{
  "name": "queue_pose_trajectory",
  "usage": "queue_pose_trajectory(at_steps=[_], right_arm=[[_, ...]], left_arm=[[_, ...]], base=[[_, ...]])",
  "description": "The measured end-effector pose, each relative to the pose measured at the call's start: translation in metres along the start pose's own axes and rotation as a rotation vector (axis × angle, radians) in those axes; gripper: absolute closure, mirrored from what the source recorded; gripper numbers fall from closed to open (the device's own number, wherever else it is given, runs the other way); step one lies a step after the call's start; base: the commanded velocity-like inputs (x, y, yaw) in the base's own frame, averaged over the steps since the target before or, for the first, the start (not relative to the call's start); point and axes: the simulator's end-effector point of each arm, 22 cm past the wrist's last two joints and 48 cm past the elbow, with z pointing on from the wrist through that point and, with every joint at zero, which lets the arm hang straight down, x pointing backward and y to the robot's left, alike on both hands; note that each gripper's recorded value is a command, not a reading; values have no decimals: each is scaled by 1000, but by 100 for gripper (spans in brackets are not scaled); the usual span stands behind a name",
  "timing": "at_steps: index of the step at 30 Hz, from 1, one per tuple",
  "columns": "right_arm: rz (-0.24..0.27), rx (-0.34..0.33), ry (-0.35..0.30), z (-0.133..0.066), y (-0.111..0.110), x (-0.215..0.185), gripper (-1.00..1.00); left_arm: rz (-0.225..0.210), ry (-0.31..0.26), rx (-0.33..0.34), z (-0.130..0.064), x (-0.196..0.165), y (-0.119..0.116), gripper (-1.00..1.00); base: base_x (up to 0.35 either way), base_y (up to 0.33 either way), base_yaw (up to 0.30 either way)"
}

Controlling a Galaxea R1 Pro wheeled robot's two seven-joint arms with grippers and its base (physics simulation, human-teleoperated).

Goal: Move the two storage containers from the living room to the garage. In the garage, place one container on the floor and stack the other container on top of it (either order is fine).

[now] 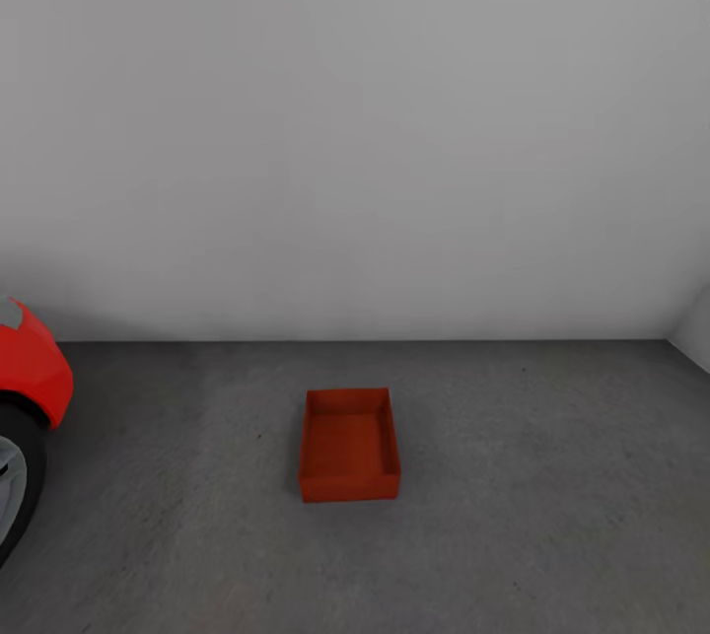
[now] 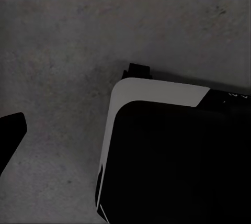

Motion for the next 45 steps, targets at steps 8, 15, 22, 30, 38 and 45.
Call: queue_pose_trajectory(at_steps=[8, 15, 22, 30, 38, 45], right_arm=[[2, 4, -10, 0, -1, -5, -100], [5, 9, -18, 0, -2, -8, -100], [3, 10, -32, -1, -2, -13, -100], [3, 12, -48, -1, -4, -19, -100], [3, 14, -61, -2, -4, -24, -100], [1, 15, -72, -2, -5, -29, -100]], left_arm=[[-1, -13, 2, -2, -5, -1, -100], [-2, -24, 4, -3, -10, -1, -100], [-3, -35, 6, -5, -14, -2, -100], [-3, -48, 8, -7, -19, -3, -100], [8, -119, 4, -11, -49, 0, -100], [1, -100, 7, -11, -38, -3, -100]], base=[[0, 0, 0], [0, 0, 0], [0, 0, 0], [0, 0, 0], [0, 0, 0], [0, 0, 0]])
